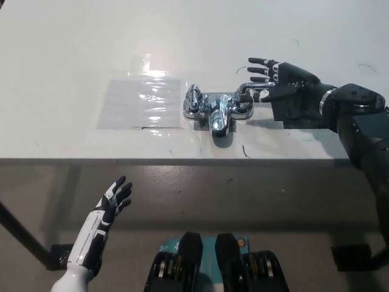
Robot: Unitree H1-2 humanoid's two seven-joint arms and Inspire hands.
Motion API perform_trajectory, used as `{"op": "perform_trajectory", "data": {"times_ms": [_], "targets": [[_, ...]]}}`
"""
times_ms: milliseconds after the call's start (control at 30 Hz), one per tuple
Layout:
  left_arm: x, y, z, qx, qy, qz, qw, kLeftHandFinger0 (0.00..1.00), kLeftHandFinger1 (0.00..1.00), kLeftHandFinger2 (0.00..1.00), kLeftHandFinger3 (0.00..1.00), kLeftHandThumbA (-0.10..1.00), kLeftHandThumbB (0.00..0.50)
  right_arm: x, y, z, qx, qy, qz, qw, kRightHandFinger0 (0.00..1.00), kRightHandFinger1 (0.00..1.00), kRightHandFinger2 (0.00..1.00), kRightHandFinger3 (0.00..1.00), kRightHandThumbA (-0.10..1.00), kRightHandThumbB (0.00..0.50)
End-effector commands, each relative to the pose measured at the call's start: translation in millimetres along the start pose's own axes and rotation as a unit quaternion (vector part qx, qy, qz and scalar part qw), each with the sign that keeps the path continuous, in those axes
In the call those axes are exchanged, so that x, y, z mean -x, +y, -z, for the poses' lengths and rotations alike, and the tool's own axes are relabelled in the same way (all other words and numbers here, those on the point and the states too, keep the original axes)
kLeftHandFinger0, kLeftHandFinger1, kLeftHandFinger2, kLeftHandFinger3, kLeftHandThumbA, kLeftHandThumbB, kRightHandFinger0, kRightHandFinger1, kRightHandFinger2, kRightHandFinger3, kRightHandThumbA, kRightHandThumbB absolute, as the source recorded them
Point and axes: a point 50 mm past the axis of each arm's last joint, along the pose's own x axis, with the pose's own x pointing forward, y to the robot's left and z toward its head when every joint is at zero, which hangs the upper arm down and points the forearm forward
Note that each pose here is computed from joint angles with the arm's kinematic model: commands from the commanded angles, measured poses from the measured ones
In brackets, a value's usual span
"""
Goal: The faucet is at the center of the desk and the robot turn off the faucet by turning the right faucet handle using the right hand
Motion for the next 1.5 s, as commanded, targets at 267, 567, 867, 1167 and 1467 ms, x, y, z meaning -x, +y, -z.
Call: {"op": "perform_trajectory", "data": {"times_ms": [267, 567, 867, 1167, 1467], "targets": [[-3, 4, -7, -0.008, -0.026, 0.009, 1.0, 1.0, 1.0, 1.0, 1.0, 0.98, 0.249, -6, 31, -14, -0.006, -0.082, -0.088, 0.993, 1.0, 1.0, 1.0, 1.0, 1.0, 0.402], [-2, 4, -7, -0.006, -0.026, 0.007, 1.0, 1.0, 1.0, 1.0, 1.0, 0.98, 0.254, -3, 57, -12, 0.007, -0.16, -0.035, 0.986, 1.0, 1.0, 1.0, 1.0, 1.0, 0.382], [-4, 5, -7, -0.008, -0.029, 0.007, 1.0, 1.0, 1.0, 1.0, 1.0, 0.98, 0.237, 0, 87, -14, 0.033, -0.209, 0.049, 0.976, 1.0, 1.0, 1.0, 1.0, 1.0, 0.387], [-2, 4, -9, -0.007, -0.028, 0.006, 1.0, 1.0, 1.0, 1.0, 1.0, 0.98, 0.24, -5, 121, -7, 0.032, -0.216, 0.172, 0.96, 1.0, 1.0, 1.0, 1.0, 1.0, 0.437], [-4, 6, -8, -0.009, -0.029, 0.006, 1.0, 1.0, 1.0, 1.0, 1.0, 0.99, 0.245, -6, 152, -9, 0.034, -0.252, 0.255, 0.933, 1.0, 1.0, 1.0, 1.0, 1.0, 0.296]]}}
